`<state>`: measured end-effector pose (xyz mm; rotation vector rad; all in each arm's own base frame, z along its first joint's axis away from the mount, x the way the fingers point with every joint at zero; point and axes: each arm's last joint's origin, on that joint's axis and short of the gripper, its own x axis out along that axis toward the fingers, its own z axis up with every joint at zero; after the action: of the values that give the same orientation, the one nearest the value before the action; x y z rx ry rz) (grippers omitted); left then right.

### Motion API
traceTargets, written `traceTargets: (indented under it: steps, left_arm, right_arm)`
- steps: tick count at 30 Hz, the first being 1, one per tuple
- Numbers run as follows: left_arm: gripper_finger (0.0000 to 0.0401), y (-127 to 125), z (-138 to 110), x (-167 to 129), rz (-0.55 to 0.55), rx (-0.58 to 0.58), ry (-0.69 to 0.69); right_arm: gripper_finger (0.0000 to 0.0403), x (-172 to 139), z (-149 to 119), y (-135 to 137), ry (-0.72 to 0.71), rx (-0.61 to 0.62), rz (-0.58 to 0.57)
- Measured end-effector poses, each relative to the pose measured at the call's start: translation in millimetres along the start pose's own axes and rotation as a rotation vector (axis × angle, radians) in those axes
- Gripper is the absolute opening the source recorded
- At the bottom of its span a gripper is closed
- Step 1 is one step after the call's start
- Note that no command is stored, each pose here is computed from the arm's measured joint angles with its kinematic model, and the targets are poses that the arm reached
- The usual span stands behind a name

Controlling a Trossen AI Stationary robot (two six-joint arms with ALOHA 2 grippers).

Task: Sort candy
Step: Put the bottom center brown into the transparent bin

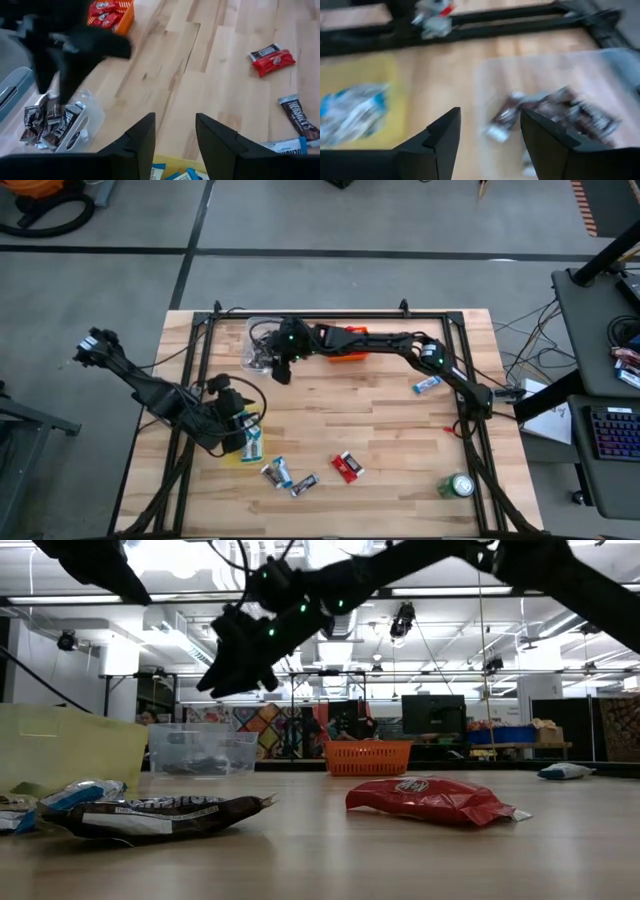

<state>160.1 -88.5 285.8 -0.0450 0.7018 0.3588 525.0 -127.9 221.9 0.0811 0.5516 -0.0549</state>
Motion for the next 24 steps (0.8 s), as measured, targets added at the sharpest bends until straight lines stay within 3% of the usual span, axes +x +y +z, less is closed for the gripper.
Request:
traceTargets:
  steps: [11, 17, 24]
  left_arm:
    - [0.0123, -21.0, -3.7, 15.5, -0.070, 0.017, 0.085]
    - [0.0123, -31.5, -5.9, 25.2, -0.069, 0.029, 0.104]
    - [0.0123, -42.1, -10.0, 36.4, -0.061, 0.060, 0.131]
  right_arm:
    - [0.0196, -50.4, 9.4, 76.6, 0.199, -0.094, 0.130]
    - [0.0196, -77.9, -11.6, 106.2, 0.254, -0.050, 0.169]
    - [0.0196, -111.7, -55.5, 142.5, 0.342, 0.013, 0.208]
